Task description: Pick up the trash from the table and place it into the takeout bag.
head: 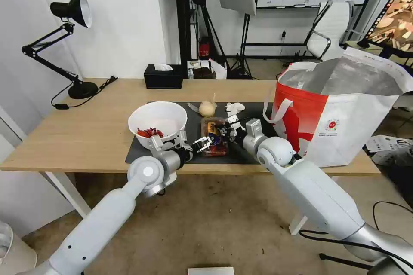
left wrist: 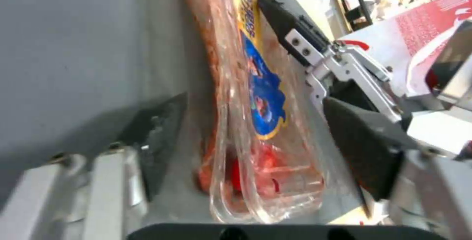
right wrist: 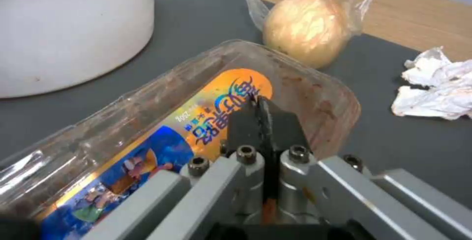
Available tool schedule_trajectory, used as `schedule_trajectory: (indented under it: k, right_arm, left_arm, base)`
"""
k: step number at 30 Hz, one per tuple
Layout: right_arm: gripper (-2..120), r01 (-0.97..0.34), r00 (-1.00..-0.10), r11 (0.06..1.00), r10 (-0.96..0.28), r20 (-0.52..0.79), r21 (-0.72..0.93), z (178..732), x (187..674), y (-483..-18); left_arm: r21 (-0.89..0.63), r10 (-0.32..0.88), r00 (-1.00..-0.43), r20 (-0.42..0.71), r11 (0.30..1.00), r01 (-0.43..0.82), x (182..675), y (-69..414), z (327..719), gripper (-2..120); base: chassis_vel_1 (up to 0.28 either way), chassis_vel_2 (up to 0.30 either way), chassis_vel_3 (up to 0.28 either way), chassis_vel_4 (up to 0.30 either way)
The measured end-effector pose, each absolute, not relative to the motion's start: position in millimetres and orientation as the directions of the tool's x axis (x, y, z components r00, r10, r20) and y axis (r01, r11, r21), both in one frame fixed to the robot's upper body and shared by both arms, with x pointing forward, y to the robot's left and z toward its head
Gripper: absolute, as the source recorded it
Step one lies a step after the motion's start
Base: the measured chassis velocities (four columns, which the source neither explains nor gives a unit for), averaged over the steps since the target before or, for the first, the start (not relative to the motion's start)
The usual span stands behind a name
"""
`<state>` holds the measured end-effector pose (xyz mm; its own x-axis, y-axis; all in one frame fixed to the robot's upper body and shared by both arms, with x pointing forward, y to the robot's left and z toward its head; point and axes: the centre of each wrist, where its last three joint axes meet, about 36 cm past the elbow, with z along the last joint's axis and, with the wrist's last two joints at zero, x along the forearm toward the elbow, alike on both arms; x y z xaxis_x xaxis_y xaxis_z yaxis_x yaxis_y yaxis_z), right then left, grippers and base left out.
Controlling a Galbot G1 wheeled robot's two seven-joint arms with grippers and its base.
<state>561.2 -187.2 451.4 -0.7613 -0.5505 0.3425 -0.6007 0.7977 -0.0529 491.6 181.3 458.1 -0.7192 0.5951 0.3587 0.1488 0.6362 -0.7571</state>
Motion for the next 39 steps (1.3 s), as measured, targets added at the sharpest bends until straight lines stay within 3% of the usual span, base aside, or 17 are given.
schedule_trajectory:
  k: [20,25,29,34,39]
  right_arm:
    - [0,-0.587,-0.768,0.809,-0.546,0.335,-0.026,450.0,549.9,-195.5]
    - [0,-0.577,-0.775,0.817,-0.544,0.321,-0.007,448.9,545.2,-195.9]
    - [0,-0.508,-0.837,0.860,-0.506,0.208,0.049,453.8,533.7,-193.1]
    - [22,-0.490,-0.865,0.853,-0.501,0.016,0.181,462.2,488.4,-204.9]
    - [37,-0.463,-0.886,0.868,-0.458,-0.073,0.181,466.7,445.1,-223.1]
  left_arm:
    - [-0.757,0.579,-0.733,0.358,0.639,0.135,493.1,178.2,454.5,1]
    - [-0.760,0.579,-0.737,0.350,0.635,0.138,491.0,178.4,456.2,0]
    - [-0.769,0.581,-0.749,0.320,0.621,0.153,485.4,179.5,462.2,0]
    - [-0.763,0.577,-0.781,0.237,0.609,0.218,473.0,184.3,481.7,0]
    - [-0.749,0.568,-0.809,0.151,0.599,0.281,464.9,190.3,503.2,0]
  base:
    - [0.000,0.000,0.000,0.000]
    - [0.000,0.000,0.000,0.000]
    - [0.000,0.000,0.000,0.000]
    - [0.000,0.000,0.000,0.000]
    - [0.000,0.000,0.000,0.000]
